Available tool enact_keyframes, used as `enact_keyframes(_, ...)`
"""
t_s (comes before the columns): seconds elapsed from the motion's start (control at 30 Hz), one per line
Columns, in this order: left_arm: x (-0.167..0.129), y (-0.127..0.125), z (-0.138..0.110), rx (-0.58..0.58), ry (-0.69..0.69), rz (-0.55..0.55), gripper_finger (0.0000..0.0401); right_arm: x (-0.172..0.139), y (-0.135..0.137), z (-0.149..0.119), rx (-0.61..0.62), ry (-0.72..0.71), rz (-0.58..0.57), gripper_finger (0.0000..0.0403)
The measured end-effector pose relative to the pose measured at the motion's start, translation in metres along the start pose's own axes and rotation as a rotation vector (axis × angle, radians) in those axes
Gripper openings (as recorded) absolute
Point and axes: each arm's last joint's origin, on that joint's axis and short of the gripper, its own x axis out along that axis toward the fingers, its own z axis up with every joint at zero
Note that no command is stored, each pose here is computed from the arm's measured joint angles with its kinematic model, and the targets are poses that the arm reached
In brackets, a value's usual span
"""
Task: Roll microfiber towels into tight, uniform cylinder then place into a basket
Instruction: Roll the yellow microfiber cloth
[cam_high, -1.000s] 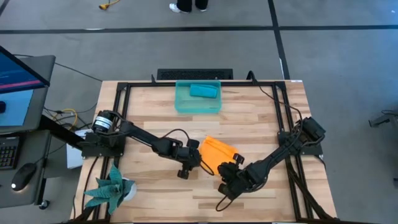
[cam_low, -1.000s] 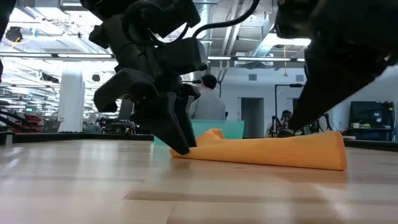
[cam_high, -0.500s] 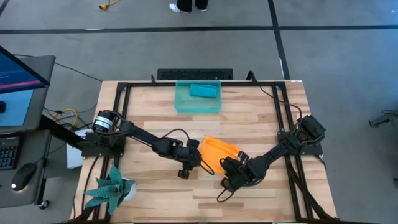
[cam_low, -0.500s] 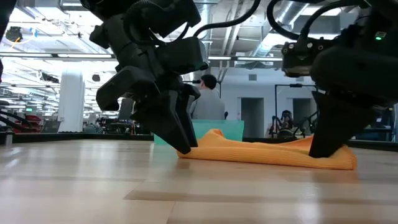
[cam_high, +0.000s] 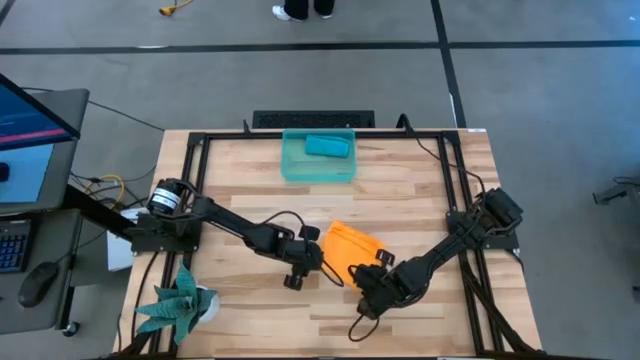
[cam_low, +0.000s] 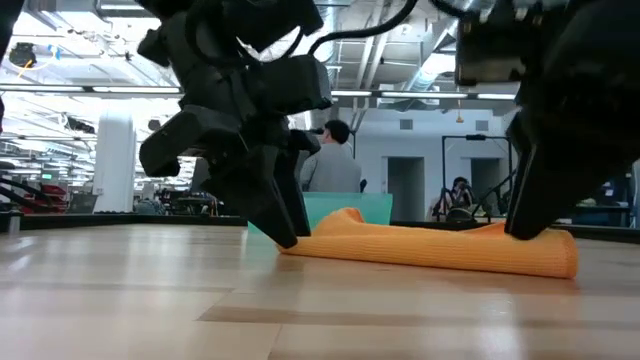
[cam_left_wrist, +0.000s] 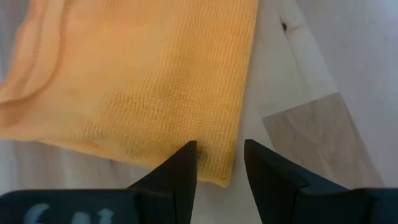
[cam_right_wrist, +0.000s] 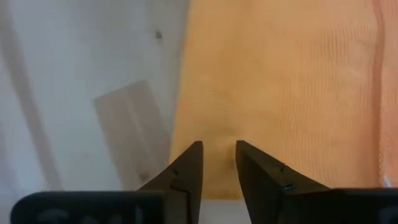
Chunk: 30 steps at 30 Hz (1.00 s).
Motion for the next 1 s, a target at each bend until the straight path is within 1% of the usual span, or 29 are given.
enact_keyframes(0.1,-0.004,-0.009,0.005,0.016,0.026,0.048,0.0125,-0.009,0.007,0.001,-0.029,-0.007,0.004,0.0118)
enact_keyframes(0.2,-0.008,-0.021,0.009,0.041,0.033,0.075,0.0125,-0.017,0.011,-0.001,-0.060,-0.007,-0.025,0.0118)
enact_keyframes(0.37,-0.017,-0.045,0.016,0.111,0.057,0.128,0.0125,-0.034,0.016,-0.004,-0.144,-0.068,-0.126,0.0118)
enact_keyframes(0.47,-0.025,-0.059,0.020,0.162,0.080,0.206,0.0125,-0.044,0.020,-0.005,-0.189,-0.123,-0.187,0.0118)
enact_keyframes(0.57,-0.035,-0.073,0.024,0.210,0.088,0.317,0.0125,-0.054,0.022,-0.008,-0.224,-0.161,-0.243,0.0118)
enact_keyframes(0.67,-0.041,-0.083,0.027,0.253,0.068,0.425,0.0125,-0.061,0.026,-0.012,-0.247,-0.170,-0.244,0.0118)
enact_keyframes(0.73,-0.043,-0.088,0.027,0.287,0.060,0.460,0.0125,-0.063,0.029,-0.018,-0.251,-0.174,-0.235,0.0118)
enact_keyframes(0.83,-0.043,-0.090,0.028,0.299,0.053,0.452,0.0125,-0.066,0.034,-0.024,-0.260,-0.182,-0.218,0.0118)
enact_keyframes(1.0,-0.039,-0.083,0.034,0.265,0.008,0.339,0.0125,-0.069,0.042,-0.028,-0.251,-0.229,-0.175,0.0118)
